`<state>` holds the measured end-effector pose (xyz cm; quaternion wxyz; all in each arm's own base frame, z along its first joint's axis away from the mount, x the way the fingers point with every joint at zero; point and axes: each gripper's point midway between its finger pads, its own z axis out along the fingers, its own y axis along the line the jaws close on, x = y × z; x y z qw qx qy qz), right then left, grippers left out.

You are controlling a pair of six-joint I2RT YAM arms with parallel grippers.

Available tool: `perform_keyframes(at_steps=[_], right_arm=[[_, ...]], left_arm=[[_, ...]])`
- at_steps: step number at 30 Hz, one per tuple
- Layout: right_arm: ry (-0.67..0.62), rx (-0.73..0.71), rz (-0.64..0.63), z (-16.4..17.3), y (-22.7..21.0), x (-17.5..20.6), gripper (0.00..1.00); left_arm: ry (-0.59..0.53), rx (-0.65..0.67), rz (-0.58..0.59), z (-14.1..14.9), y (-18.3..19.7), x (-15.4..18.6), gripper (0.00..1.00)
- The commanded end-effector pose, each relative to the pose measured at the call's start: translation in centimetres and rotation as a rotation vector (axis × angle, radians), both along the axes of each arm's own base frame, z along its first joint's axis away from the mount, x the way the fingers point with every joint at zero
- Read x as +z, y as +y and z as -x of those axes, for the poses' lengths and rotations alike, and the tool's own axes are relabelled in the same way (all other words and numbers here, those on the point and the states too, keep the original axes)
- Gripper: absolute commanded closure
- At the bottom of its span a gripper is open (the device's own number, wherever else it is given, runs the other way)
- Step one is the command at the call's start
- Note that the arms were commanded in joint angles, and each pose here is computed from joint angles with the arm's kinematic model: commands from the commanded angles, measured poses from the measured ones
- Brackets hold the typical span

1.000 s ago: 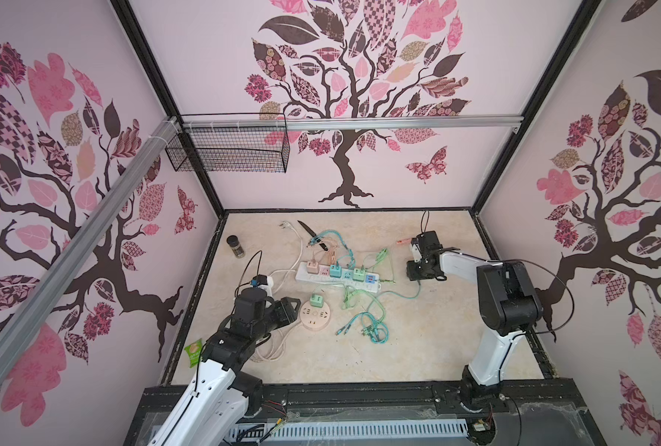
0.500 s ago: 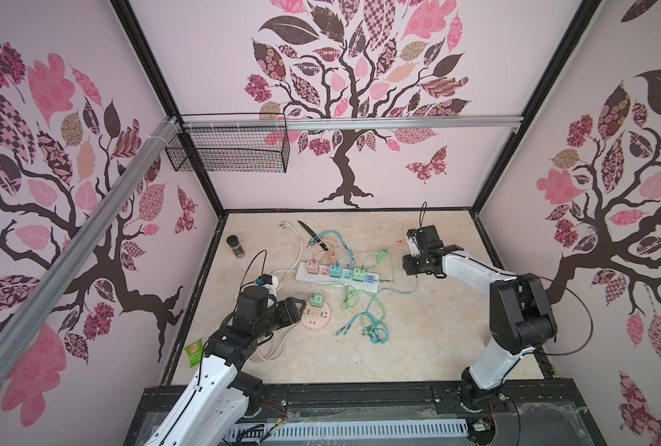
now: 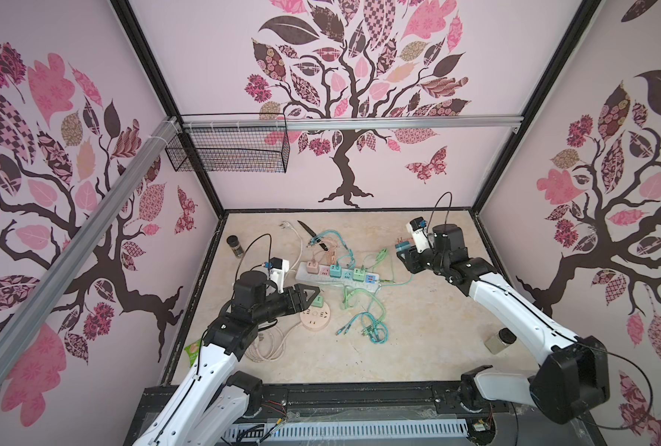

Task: Insert plugs into power strip
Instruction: Pick up the plug from the middle-right of the table, then pass the plug.

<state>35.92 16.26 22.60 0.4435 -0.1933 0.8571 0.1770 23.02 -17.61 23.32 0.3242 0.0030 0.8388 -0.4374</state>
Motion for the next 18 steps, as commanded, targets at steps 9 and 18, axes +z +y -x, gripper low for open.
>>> perform_keyframes(at_steps=[9,18], right_arm=[[-0.182,0.338,-0.104,6.0,5.5,5.0,0.75],[-0.267,0.442,-0.032,9.1,8.3,5.5,0.76]], left_arm=[[-0.093,-0.219,0.135,0.3,-4.2,6.8,0.34],[-0.069,-0.344,0.167,1.0,-7.0,7.5,0.34]])
